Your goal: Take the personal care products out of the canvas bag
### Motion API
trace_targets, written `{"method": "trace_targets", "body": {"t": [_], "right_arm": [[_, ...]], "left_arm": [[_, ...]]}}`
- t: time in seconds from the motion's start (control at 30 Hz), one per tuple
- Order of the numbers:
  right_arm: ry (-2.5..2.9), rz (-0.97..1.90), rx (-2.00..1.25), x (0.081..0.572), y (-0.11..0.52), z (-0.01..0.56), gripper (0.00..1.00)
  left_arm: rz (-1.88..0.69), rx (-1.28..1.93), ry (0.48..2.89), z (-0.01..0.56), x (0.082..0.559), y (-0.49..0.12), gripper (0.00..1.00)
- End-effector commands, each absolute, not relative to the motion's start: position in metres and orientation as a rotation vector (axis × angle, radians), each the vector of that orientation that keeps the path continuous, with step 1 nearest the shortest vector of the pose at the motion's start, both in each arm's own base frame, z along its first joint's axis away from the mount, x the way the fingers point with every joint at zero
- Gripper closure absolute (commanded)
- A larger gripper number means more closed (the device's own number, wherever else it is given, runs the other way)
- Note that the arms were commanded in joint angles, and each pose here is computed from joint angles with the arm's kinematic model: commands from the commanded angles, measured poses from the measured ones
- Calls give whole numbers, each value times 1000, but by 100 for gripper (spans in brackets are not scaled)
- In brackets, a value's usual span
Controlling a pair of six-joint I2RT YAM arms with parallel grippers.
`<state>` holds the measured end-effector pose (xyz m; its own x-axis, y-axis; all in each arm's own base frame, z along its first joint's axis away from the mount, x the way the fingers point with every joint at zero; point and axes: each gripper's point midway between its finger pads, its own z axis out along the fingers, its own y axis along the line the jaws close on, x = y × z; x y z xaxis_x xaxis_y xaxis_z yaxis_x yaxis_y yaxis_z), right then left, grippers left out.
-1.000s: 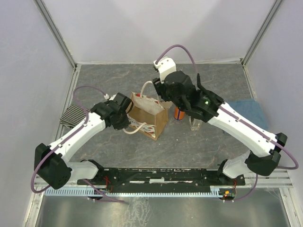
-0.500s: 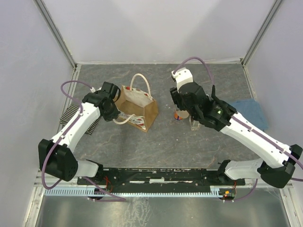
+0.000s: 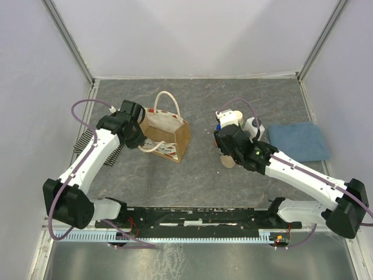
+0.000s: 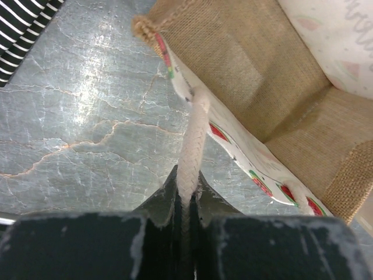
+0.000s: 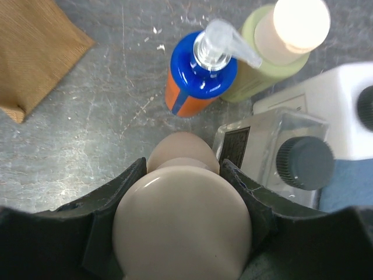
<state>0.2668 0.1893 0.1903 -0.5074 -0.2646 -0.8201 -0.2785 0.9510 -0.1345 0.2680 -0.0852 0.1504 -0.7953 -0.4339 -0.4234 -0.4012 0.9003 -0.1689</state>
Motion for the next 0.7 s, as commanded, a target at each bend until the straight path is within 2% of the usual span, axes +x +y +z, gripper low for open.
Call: {"method": "trace_targets", "body": {"t": [0.0, 0.43, 0.67], "right_arm": [[1961, 191, -168, 290, 205, 228, 75], [2015, 167, -167, 305, 216, 197, 74], [2023, 123, -149, 309, 211, 192, 54]], "left_arm": [[-144, -581, 2551, 165, 270, -85, 97], [-152, -578, 2547, 167, 267, -85, 97], [-148, -592, 2508, 172, 265, -81, 97]]}}
